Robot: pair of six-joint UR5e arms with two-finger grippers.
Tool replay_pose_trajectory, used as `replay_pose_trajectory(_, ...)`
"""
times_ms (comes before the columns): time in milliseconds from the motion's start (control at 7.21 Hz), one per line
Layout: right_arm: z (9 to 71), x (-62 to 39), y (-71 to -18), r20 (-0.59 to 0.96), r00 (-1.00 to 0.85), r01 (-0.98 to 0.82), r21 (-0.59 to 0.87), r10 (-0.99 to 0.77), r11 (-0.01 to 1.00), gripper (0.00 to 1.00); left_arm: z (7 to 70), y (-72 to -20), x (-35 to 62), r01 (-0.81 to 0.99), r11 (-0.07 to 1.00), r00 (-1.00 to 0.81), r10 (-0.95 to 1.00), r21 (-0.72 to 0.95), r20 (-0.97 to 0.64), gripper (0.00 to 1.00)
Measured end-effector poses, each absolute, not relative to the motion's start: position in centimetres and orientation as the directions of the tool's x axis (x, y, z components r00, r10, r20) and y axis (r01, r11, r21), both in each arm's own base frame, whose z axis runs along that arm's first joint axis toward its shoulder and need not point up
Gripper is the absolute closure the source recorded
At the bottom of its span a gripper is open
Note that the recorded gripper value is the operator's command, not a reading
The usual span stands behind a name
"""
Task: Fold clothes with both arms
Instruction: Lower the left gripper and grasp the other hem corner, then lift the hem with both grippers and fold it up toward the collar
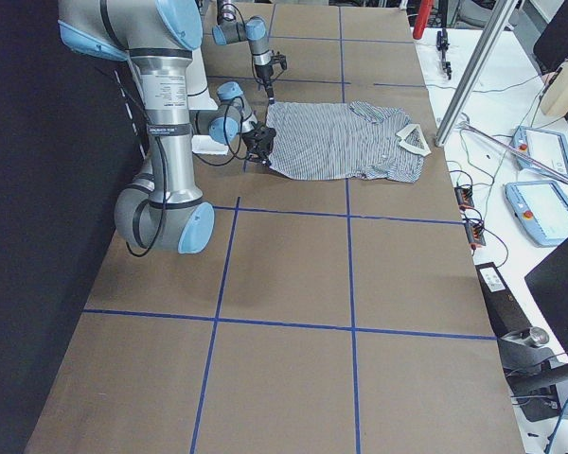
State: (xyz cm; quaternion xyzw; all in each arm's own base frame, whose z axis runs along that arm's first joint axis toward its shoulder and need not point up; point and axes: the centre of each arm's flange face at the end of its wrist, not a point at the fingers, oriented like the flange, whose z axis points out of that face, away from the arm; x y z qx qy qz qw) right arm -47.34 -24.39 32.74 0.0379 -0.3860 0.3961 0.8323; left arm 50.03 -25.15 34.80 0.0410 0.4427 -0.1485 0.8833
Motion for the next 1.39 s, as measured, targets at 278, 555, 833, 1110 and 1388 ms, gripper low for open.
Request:
replay_pose_trajectory(278, 32.8, -47.3, -24.4, 0.672, 0.389, -0.689, -0.242, 0.63, 0.683, 1.0, 35.1, -25.1, 50.2, 0.297, 0.953, 0.57, -0.226, -0.058, -0.79, 0.64)
replay_pose_trajectory(555, 32.8, -47.3, -24.4, 0.672, 0.389, -0.689, -0.242, 0.63, 0.683, 1.0, 35.2, -25.0, 50.2, 0.296, 0.953, 0.573, -0.226, -0.059, -0.788, 1.0)
replay_pose_trajectory(833, 32.8, -47.3, -24.4, 0.672, 0.388, -0.689, -0.243, 0.63, 0.683, 1.0, 34.9, -25.0, 50.2, 0.295, 0.954, 0.569, -0.225, -0.06, -0.791, 1.0)
replay_pose_trajectory(1110, 32.8, -47.2, -24.4, 0.672, 0.388, -0.689, -0.242, 0.63, 0.683, 1.0, 33.6, -25.0, 49.7, 0.293, 0.954, 0.552, -0.224, -0.065, -0.803, 1.0)
replay_pose_trajectory(1388, 32.2, -46.3, -24.0, 0.679, 0.382, -0.684, -0.249, 0.627, 0.686, 1.0, 30.1, -24.1, 47.4, 0.302, 0.946, 0.512, -0.263, -0.116, -0.818, 1.0)
